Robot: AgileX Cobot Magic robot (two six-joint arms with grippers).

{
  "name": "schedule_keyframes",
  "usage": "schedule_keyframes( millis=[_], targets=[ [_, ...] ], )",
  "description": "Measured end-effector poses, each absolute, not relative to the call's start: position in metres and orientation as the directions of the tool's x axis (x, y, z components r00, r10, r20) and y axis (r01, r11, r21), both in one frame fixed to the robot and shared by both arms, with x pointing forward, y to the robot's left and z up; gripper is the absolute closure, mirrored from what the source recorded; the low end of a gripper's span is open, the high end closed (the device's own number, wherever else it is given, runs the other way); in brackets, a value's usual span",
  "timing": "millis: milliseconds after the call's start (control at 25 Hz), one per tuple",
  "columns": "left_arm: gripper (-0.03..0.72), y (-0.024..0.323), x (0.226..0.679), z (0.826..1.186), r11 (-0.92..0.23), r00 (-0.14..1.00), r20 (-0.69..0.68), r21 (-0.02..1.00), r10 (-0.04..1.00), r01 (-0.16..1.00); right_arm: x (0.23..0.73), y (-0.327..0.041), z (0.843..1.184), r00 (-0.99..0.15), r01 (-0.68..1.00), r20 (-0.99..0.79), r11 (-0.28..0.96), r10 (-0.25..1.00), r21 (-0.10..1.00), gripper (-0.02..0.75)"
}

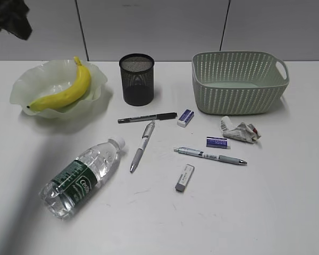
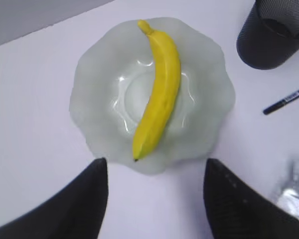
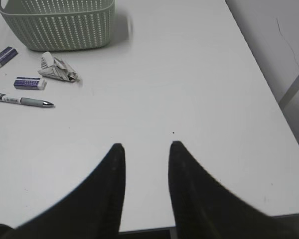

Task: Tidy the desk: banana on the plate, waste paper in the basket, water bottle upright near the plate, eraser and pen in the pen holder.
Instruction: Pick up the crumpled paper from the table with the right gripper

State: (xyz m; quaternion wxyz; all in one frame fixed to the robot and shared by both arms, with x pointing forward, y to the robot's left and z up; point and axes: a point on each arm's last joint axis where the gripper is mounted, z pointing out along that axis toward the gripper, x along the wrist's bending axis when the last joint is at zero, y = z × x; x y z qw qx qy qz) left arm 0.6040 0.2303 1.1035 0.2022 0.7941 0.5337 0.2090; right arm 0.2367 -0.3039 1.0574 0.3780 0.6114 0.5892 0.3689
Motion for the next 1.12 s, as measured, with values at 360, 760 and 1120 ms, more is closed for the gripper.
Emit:
schedule_keyframes(
  millis=[360,760,1120],
  targets=[
    [0.256,0.253,0.501,1.178,-0.227,0.233,0.058,0.537,0.971,0.812,0.237,-0.304,1.057,0.033,0.442,0.007,-0.020,0.999,0.897,0.488],
    [0.262,0.281,0.354,1.164,-0.168,0.199,0.030,0.668,0.980,0.725,0.237,-0.303,1.057,0.031,0.442,0.010,-0.023,0.999,0.897,0.489],
    [0.262,0.296,0.271,1.082,-0.146,0.199,0.021,0.753,0.980,0.642,0.237,-0.303,1.057,0.026,0.442,0.017,-0.027,1.000,0.897,0.489]
  ],
)
